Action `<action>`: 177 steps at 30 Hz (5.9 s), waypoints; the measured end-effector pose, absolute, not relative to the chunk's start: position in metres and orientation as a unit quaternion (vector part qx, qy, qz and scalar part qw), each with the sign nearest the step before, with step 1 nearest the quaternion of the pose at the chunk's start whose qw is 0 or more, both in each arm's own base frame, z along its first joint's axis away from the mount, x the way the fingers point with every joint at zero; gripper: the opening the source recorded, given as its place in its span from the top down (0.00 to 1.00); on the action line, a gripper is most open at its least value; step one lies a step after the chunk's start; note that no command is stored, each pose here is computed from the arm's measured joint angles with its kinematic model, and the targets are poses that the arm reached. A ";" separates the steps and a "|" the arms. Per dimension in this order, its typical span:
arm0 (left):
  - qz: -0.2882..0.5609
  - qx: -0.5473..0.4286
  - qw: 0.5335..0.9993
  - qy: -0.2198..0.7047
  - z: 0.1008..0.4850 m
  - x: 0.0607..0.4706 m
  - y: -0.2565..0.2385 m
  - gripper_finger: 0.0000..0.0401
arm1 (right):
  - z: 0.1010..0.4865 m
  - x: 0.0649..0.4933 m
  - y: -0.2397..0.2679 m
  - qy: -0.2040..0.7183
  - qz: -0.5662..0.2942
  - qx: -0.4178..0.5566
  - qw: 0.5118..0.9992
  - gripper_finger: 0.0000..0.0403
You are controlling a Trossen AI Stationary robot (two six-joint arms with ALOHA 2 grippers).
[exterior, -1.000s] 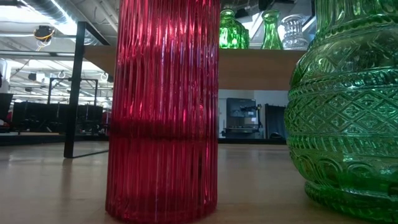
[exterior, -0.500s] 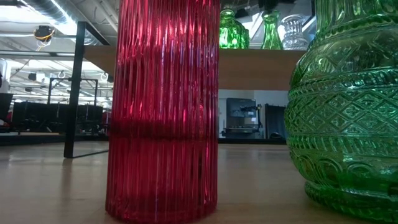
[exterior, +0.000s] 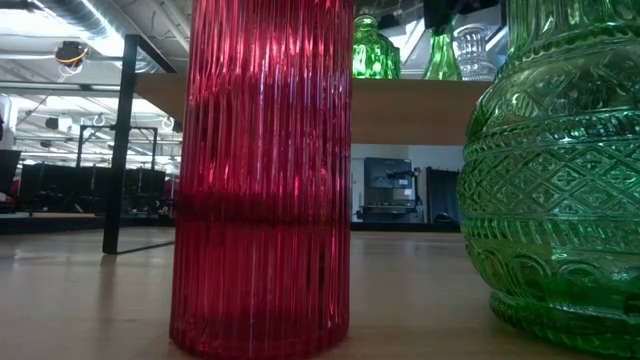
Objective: Sort vases onto shelf
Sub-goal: Adjust the green vases on the shelf aligning them together
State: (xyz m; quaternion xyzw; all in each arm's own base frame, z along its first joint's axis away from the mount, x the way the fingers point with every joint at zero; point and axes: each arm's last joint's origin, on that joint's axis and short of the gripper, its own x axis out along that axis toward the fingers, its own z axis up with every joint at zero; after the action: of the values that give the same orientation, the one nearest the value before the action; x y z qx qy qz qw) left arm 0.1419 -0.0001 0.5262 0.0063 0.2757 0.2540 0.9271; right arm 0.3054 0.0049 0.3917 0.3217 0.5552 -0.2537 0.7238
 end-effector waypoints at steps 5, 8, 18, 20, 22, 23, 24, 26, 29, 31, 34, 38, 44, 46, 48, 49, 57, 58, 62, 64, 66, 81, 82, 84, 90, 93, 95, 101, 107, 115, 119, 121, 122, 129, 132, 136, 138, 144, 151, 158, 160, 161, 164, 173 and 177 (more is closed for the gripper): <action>0.254 0.006 0.927 0.276 0.526 0.142 0.000 0.70 | 0.392 0.305 0.005 0.560 -0.246 0.315 0.726 0.97; 0.254 0.006 0.927 0.276 0.526 0.142 0.000 0.70 | 0.392 0.305 0.003 0.559 -0.243 0.317 0.727 0.95; 0.254 0.004 0.929 0.270 0.527 0.143 0.000 0.70 | 0.395 0.315 -0.010 0.529 -0.206 0.324 0.757 0.98; 0.254 0.003 0.930 0.266 0.528 0.143 0.000 0.70 | 0.394 0.315 -0.012 0.531 -0.206 0.320 0.757 0.99; 0.253 0.001 0.931 0.262 0.528 0.143 0.000 0.70 | 0.394 0.315 -0.014 0.532 -0.204 0.316 0.758 0.99; 0.253 0.000 0.932 0.260 0.529 0.144 0.000 0.70 | 0.394 0.314 -0.014 0.534 -0.204 0.314 0.759 0.99; 0.253 0.000 0.932 0.259 0.529 0.144 0.000 0.70 | 0.394 0.314 -0.016 0.535 -0.203 0.311 0.759 0.99; 0.253 -0.001 0.933 0.258 0.529 0.144 0.000 0.70 | 0.394 0.313 -0.020 0.538 -0.206 0.308 0.757 0.99; 0.253 -0.002 0.933 0.256 0.530 0.144 0.000 0.70 | 0.393 0.313 -0.025 0.541 -0.214 0.299 0.757 1.00; 0.253 -0.002 0.933 0.255 0.530 0.144 0.000 0.70 | 0.392 0.313 -0.029 0.541 -0.217 0.295 0.757 1.00; 0.252 -0.003 0.934 0.252 0.530 0.145 0.000 0.70 | 0.390 0.316 -0.031 0.542 -0.213 0.294 0.758 1.00; 0.252 -0.004 0.935 0.250 0.531 0.145 -0.001 0.70 | 0.390 0.315 -0.031 0.545 -0.210 0.286 0.759 1.00; 0.251 -0.005 0.935 0.249 0.531 0.145 -0.001 0.70 | 0.400 0.307 -0.035 0.554 -0.233 0.263 0.755 1.00; 0.251 -0.005 0.936 0.248 0.531 0.145 -0.001 0.70 | 0.409 0.306 -0.038 0.539 -0.235 0.260 0.766 1.00; 0.251 -0.006 0.936 0.246 0.531 0.145 -0.001 0.70 | 0.417 0.305 -0.039 0.522 -0.232 0.262 0.778 1.00; 0.251 -0.006 0.936 0.246 0.531 0.145 -0.001 0.70 | 0.420 0.303 -0.038 0.519 -0.231 0.262 0.780 1.00; 0.251 -0.010 0.939 0.236 0.533 0.146 -0.001 0.70 | 0.423 0.316 -0.031 0.524 -0.185 0.219 0.802 1.00; 0.251 -0.010 0.939 0.236 0.533 0.146 -0.001 0.70 | 0.421 0.320 -0.029 0.528 -0.174 0.201 0.807 1.00; 0.251 -0.010 0.939 0.236 0.533 0.146 -0.001 0.70 | 0.412 0.334 -0.022 0.547 -0.145 0.162 0.809 1.00; 0.251 -0.010 0.939 0.236 0.533 0.147 -0.001 0.70 | 0.409 0.339 -0.021 0.551 -0.139 0.153 0.808 1.00; 0.252 -0.013 0.939 0.235 0.533 0.146 -0.001 0.70 | 0.407 0.340 -0.021 0.554 -0.145 0.135 0.809 1.00; 0.254 -0.029 0.942 0.218 0.535 0.148 -0.001 0.70 | 0.415 0.332 -0.025 0.545 -0.151 0.087 0.820 1.00; 0.253 -0.029 0.942 0.218 0.535 0.148 -0.001 0.70 | 0.418 0.329 -0.027 0.541 -0.154 0.091 0.822 1.00; 0.253 -0.031 0.943 0.214 0.536 0.148 -0.001 0.70 | 0.419 0.323 -0.031 0.538 -0.157 0.113 0.821 1.00; 0.253 -0.031 0.943 0.213 0.536 0.148 -0.001 0.70 | 0.408 0.294 -0.040 0.567 -0.169 0.157 0.791 1.00; 0.256 -0.030 0.942 0.213 0.536 0.150 -0.001 0.70 | 0.406 0.285 -0.040 0.570 -0.173 0.155 0.788 1.00; 0.260 -0.029 0.942 0.210 0.536 0.152 -0.001 0.70 | 0.405 0.285 -0.040 0.572 -0.170 0.146 0.789 1.00; 0.270 -0.036 0.941 0.202 0.537 0.159 0.003 0.70 | 0.402 0.289 -0.041 0.580 -0.157 0.121 0.790 1.00; 0.266 -0.039 0.939 0.214 0.534 0.169 0.005 0.70 | 0.400 0.292 -0.040 0.585 -0.146 0.115 0.789 1.00; 0.262 -0.029 0.939 0.220 0.532 0.176 0.004 0.70 | 0.399 0.297 -0.040 0.577 -0.128 0.114 0.799 1.00; 0.262 -0.026 0.939 0.222 0.532 0.177 0.004 0.70 | 0.399 0.298 -0.040 0.574 -0.123 0.113 0.801 1.00; 0.262 -0.026 0.939 0.222 0.532 0.177 0.004 0.70 | 0.399 0.298 -0.040 0.574 -0.122 0.113 0.802 1.00; 0.262 -0.026 0.939 0.222 0.532 0.177 0.004 0.70 | 0.399 0.298 -0.040 0.574 -0.122 0.113 0.802 1.00; 0.262 -0.024 0.939 0.222 0.532 0.177 0.004 0.70 | 0.399 0.300 -0.040 0.568 -0.122 0.113 0.806 1.00; 0.261 -0.020 0.939 0.224 0.532 0.177 0.004 0.70 | 0.400 0.302 -0.040 0.560 -0.117 0.116 0.812 1.00; 0.261 -0.020 0.939 0.224 0.532 0.177 0.004 0.70 | 0.400 0.301 -0.040 0.561 -0.114 0.117 0.812 1.00; 0.261 -0.020 0.939 0.224 0.532 0.177 0.004 0.70 | 0.400 0.302 -0.040 0.560 -0.114 0.117 0.812 0.99; 0.260 -0.017 0.939 0.225 0.532 0.177 0.004 0.70 | 0.400 0.302 -0.040 0.559 -0.118 0.114 0.813 0.89; 0.260 -0.016 0.939 0.225 0.532 0.177 0.004 0.70 | 0.400 0.302 -0.040 0.559 -0.114 0.118 0.813 0.87; 0.259 -0.013 0.939 0.226 0.532 0.177 0.004 0.70 | 0.402 0.306 -0.039 0.541 -0.094 0.130 0.826 0.88; 0.260 -0.013 0.939 0.226 0.532 0.177 0.004 0.70 | 0.402 0.306 -0.039 0.540 -0.093 0.130 0.826 0.88; 0.260 -0.013 0.939 0.226 0.532 0.177 0.004 0.70 | 0.402 0.306 -0.039 0.540 -0.090 0.131 0.826 0.88; 0.260 -0.013 0.939 0.226 0.532 0.177 0.004 0.70 | 0.402 0.306 -0.038 0.540 -0.078 0.139 0.826 0.88; 0.260 -0.013 0.939 0.226 0.532 0.177 0.004 0.70 | 0.404 0.311 -0.038 0.520 -0.057 0.148 0.840 0.88; 0.260 -0.013 0.939 0.225 0.532 0.177 0.004 0.70 | 0.405 0.312 -0.037 0.516 -0.054 0.150 0.842 0.88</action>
State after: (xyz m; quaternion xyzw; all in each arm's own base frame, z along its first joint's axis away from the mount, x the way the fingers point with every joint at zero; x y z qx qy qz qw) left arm 0.1768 0.0041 0.5317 -0.0128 0.2255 0.2603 0.9387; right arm 0.3115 -0.0374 0.4048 0.1499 0.5155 -0.0537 0.8419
